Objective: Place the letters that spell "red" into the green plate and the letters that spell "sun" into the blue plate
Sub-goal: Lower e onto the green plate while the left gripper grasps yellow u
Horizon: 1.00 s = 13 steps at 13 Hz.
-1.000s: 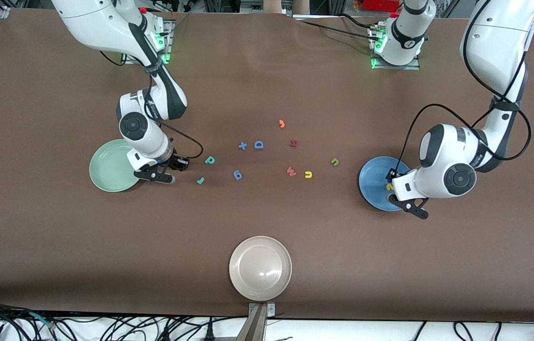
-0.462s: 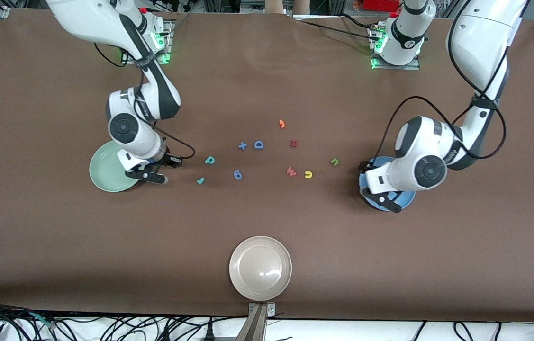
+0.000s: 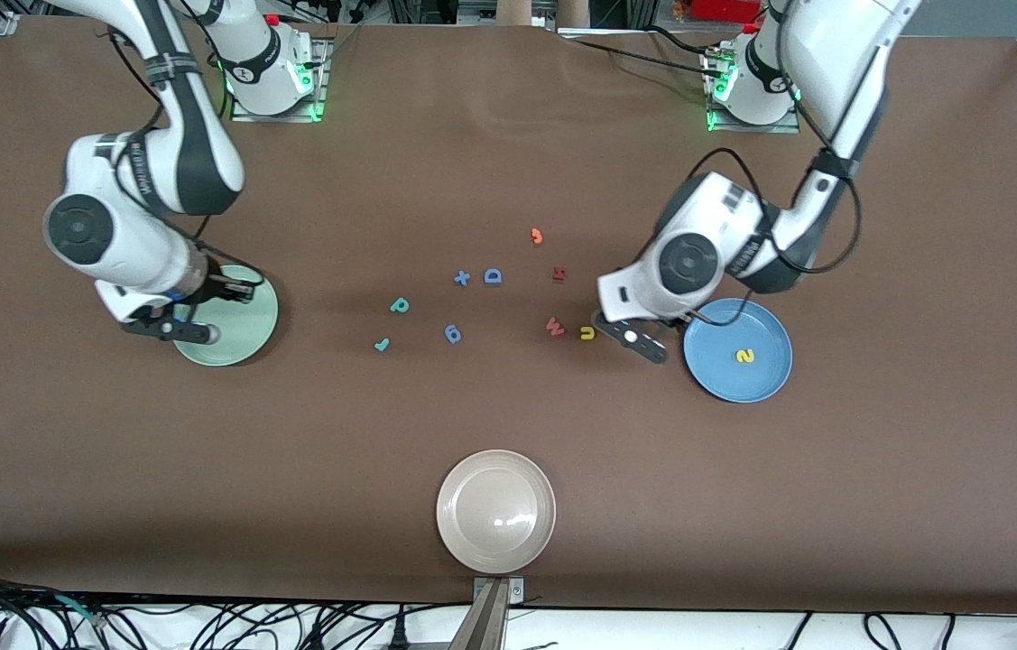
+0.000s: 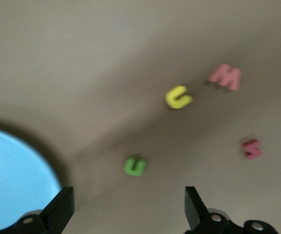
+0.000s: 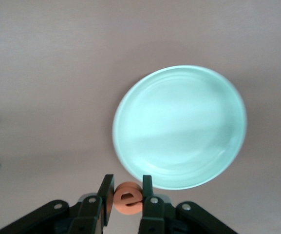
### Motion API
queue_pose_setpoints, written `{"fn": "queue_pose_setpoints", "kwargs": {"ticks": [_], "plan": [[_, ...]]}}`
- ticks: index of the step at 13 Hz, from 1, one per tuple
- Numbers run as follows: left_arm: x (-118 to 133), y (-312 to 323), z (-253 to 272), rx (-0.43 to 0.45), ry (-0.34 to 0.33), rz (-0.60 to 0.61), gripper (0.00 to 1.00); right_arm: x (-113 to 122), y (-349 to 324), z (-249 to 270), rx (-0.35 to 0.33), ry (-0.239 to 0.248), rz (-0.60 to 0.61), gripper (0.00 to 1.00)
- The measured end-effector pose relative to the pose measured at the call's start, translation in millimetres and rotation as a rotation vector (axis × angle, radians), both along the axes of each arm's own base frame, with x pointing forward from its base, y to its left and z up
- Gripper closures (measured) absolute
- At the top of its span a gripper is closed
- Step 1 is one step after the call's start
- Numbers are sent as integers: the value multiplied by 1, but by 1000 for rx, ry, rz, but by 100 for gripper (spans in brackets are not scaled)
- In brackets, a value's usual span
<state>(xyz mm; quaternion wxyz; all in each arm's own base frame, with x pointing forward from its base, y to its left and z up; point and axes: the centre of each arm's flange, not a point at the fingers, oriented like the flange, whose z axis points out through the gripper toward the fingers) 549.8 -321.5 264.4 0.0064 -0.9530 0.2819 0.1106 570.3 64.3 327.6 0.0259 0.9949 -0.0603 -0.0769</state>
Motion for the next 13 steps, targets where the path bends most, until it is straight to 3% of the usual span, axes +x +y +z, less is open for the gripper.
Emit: {"fn": "queue_pose_setpoints", "kwargs": {"ticks": [2, 6, 9, 13], "plan": [[-13, -12, -9, 20, 10, -28, 0, -3, -25, -12, -1, 5, 33, 73], [-25, -2, -38, 110, 2, -113, 0, -23, -40, -76, -19, -65, 75, 73], [-39, 1, -69, 66, -27, -124, 0, -33, -51, -114, -43, -62, 92, 73], [-47, 5, -91, 55, -35, -140, 0, -34, -57, -120, -47, -53, 89, 72]]}}
